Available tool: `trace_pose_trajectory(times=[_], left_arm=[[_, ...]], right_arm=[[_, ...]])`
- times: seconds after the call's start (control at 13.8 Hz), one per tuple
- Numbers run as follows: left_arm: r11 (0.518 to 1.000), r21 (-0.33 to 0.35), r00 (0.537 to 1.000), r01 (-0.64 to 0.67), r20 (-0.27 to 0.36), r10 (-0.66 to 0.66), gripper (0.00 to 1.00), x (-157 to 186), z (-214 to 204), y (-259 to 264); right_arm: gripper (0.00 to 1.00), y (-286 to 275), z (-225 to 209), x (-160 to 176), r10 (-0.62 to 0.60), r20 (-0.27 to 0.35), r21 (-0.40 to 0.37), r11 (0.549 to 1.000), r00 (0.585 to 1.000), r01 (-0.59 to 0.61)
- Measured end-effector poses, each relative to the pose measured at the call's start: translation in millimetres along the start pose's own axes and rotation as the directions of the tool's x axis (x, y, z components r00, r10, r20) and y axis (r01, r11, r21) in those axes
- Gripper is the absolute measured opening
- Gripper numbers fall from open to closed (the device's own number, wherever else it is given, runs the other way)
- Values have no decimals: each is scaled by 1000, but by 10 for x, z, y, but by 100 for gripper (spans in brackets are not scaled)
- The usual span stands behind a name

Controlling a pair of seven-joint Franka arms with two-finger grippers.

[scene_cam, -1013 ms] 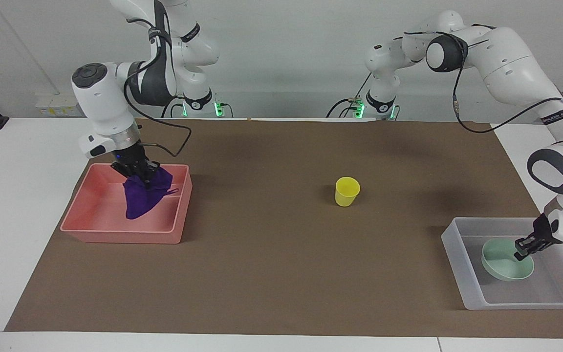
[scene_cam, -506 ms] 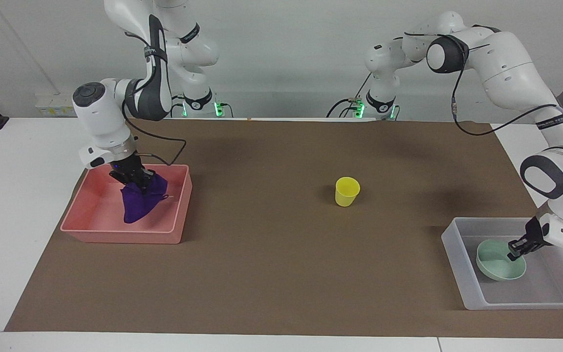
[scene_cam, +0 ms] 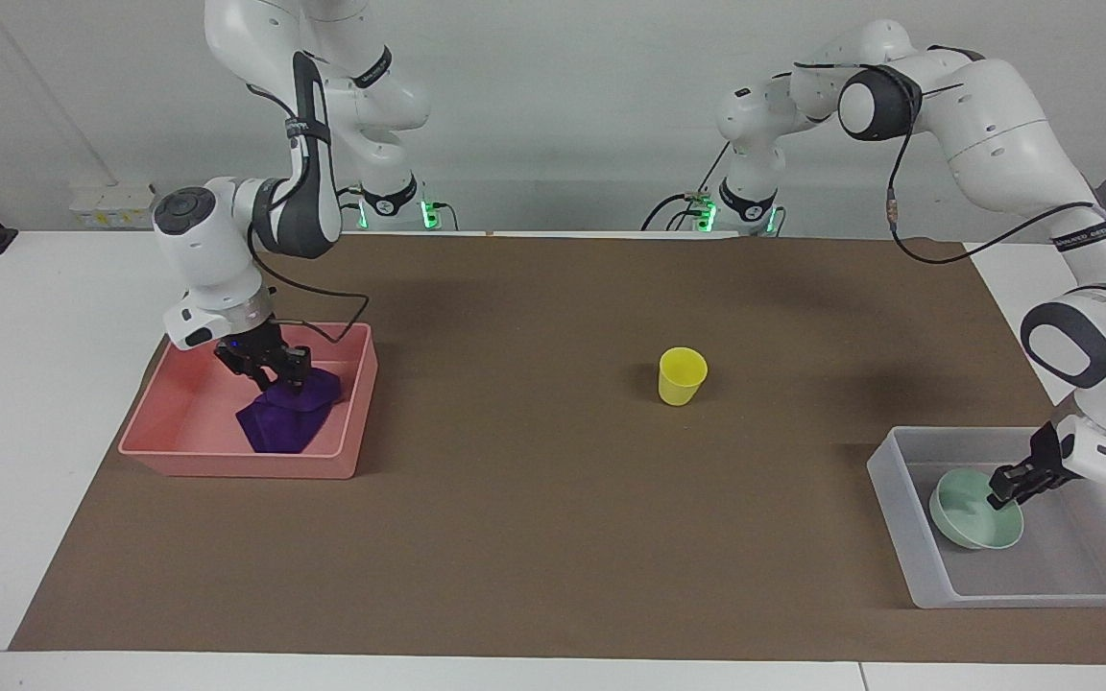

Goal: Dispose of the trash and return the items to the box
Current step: 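Carry the purple cloth into the pink box with the right gripper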

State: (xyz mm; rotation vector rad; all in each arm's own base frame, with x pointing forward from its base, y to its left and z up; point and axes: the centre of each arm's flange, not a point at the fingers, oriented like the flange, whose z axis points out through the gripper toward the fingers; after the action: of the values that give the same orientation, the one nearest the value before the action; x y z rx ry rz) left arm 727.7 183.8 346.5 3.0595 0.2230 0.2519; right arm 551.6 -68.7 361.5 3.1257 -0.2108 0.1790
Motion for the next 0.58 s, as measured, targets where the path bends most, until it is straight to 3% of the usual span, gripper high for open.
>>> trace_pose_trajectory(times=[0.22,0.29,0.58], left_arm=[[1000,-3,998,-27,-51,27,84,45,-495,176],[999,-7,997,-44,-57,44,98,23,-691,303],[988,-26,988,-150,-37,149,100,-414,-1183,1118]], right_arm=[[99,-82,-292,47,-14,4,4,1000,1000,14],[100,-102,-466,63,-15,14,5,1000,1000,14],[100,-266,-1164,50,0,37,5,1000,999,0]])
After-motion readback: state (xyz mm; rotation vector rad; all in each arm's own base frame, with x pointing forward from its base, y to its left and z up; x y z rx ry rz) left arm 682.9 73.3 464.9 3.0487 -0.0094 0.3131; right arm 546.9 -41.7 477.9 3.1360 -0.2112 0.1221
